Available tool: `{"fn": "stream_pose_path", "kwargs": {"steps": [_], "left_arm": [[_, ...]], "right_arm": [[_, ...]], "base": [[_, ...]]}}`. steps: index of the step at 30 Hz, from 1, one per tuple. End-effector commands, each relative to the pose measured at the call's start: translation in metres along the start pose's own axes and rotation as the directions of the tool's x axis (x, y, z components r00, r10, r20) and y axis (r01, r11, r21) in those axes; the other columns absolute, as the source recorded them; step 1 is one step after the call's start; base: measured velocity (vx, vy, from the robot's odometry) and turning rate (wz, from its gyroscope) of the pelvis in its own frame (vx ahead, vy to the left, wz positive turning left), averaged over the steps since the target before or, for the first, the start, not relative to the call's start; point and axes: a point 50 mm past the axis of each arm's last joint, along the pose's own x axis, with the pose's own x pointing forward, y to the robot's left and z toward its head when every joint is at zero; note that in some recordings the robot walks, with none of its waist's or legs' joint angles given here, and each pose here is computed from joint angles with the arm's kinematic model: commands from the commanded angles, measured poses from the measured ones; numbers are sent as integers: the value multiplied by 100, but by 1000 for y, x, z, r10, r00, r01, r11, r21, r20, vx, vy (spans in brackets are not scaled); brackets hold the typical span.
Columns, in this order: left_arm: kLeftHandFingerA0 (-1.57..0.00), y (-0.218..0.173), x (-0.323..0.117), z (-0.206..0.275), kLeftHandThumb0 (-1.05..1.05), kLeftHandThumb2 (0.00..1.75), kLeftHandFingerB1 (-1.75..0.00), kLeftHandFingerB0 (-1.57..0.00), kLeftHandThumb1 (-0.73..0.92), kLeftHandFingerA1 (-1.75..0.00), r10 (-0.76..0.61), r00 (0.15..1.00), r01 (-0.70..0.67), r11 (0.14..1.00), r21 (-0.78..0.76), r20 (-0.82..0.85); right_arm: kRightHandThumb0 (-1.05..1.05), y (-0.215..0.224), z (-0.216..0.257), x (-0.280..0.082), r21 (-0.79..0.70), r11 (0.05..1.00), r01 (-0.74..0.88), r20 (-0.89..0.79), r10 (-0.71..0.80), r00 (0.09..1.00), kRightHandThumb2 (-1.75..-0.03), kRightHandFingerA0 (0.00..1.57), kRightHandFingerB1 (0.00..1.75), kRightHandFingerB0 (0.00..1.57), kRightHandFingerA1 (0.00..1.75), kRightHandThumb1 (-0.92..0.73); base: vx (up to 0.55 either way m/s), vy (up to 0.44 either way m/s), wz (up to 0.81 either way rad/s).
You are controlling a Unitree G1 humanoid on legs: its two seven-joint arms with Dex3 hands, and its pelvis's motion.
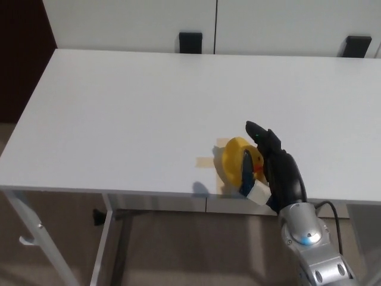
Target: The robot uses its right hand to push the yellow duck toy to the center of the white desk.
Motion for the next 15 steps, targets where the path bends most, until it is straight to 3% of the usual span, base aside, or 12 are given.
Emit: {"fn": "stream_pose_path", "kwargs": {"steps": [1,2,6,7,11,12,15], "left_arm": [[-89,-2,1,7,-15,64,-66,-85,66,-65,21,998,-22,1000,13,52],[-87,-2,1,6,-15,63,-63,-84,67,-61,21,999,-21,1000,14,51],[-87,-4,1,6,-15,64,-63,-84,67,-61,18,999,-19,1000,21,47],[-88,-5,1,6,-14,63,-61,-83,68,-59,20,999,-22,999,37,44],[-89,-5,1,6,-14,62,-63,-84,68,-61,22,999,-23,999,27,42],[-90,-5,1,6,-18,61,-62,-84,68,-60,22,999,-23,999,24,42],[-89,-5,1,6,-18,61,-61,-84,68,-60,24,999,-25,999,26,41]], "right_arm": [[-97,9,-4,1,-15,1000,-2,-41,1,999,-122,0,6,10,18,-85],[-101,11,-4,2,-35,999,5,-33,-7,999,-124,0,2,0,19,-88],[-98,11,-4,3,-85,996,29,-17,-30,999,-123,0,6,0,24,-86],[-92,11,-3,5,-130,991,33,-29,-37,999,-94,0,0,0,0,-92],[-93,10,-2,7,-181,981,62,-23,-67,997,-94,0,0,0,0,-92],[-94,9,-2,8,-178,982,61,-21,-66,998,-84,0,0,0,0,-92],[-95,7,-1,9,-148,988,52,-19,-56,998,-98,0,0,0,0,-84]], "base": [[0,0,0],[0,0,0],[0,0,0],[0,0,0],[0,0,0],[0,0,0],[0,0,0]]}}
